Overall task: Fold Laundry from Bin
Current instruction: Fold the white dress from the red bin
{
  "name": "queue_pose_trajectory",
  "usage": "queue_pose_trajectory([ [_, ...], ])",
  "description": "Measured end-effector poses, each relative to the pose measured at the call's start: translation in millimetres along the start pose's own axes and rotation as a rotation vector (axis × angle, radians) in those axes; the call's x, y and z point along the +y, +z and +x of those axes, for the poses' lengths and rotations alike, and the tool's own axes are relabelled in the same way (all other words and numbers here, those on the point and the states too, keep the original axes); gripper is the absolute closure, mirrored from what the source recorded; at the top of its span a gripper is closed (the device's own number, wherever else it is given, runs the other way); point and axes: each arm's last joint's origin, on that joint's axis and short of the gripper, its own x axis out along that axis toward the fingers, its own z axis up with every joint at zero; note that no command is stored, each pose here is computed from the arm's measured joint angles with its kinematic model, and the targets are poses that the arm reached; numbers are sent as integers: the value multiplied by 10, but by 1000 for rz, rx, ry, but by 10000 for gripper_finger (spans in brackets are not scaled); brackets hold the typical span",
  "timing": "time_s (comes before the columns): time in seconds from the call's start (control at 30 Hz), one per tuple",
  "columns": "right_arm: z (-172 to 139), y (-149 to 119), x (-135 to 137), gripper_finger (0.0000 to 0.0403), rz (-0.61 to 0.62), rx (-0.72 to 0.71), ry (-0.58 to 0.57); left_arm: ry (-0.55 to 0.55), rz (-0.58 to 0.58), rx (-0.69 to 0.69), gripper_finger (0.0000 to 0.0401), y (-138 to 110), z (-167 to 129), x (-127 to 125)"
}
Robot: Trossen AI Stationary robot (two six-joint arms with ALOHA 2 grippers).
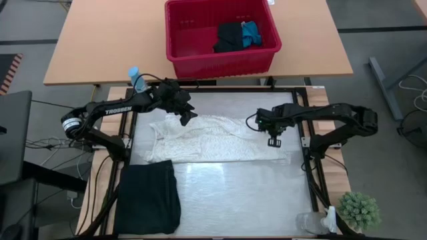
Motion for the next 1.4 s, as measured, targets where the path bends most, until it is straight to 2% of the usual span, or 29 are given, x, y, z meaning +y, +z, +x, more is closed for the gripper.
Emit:
queue_pose_trajectory([
  [0.13, -103, 9, -68, 390, 17, 25, -79, 15, 8, -1, 189, 1, 0, 5],
  [0.23, -175, 33, -106, 380, 9, -10, -32, 19, 18, -2, 189, 1, -1, 7],
  [0.37, -209, 20, -73, 306, -43, -14, 125, 19, 28, -2, 189, 1, 0, 7],
  [0.43, -220, 20, -50, 262, -53, -21, 147, 19, 27, -2, 189, 1, -1, 6],
  [0.57, -217, 20, -39, 182, -90, -14, 105, 19, 23, -2, 189, 1, -1, 6],
  [0.67, -212, 18, -66, 148, -95, -1, 38, 17, 19, -2, 189, 1, -1, 6],
  [1.03, -142, 43, -128, 149, -153, -49, 35, 18, 47, -1, 189, 1, -1, 6],
  [1.2, -65, -3, -93, 150, -168, -18, 20, 18, 47, 1, 189, -2, -1, 6],
  [1.3, -62, -4, -114, 168, -146, -13, -5, 19, 63, 0, 189, 0, -1, 6],
  [1.4, -58, -6, -120, 209, -136, -17, 22, 19, 72, 0, 189, 0, -2, 6],
])
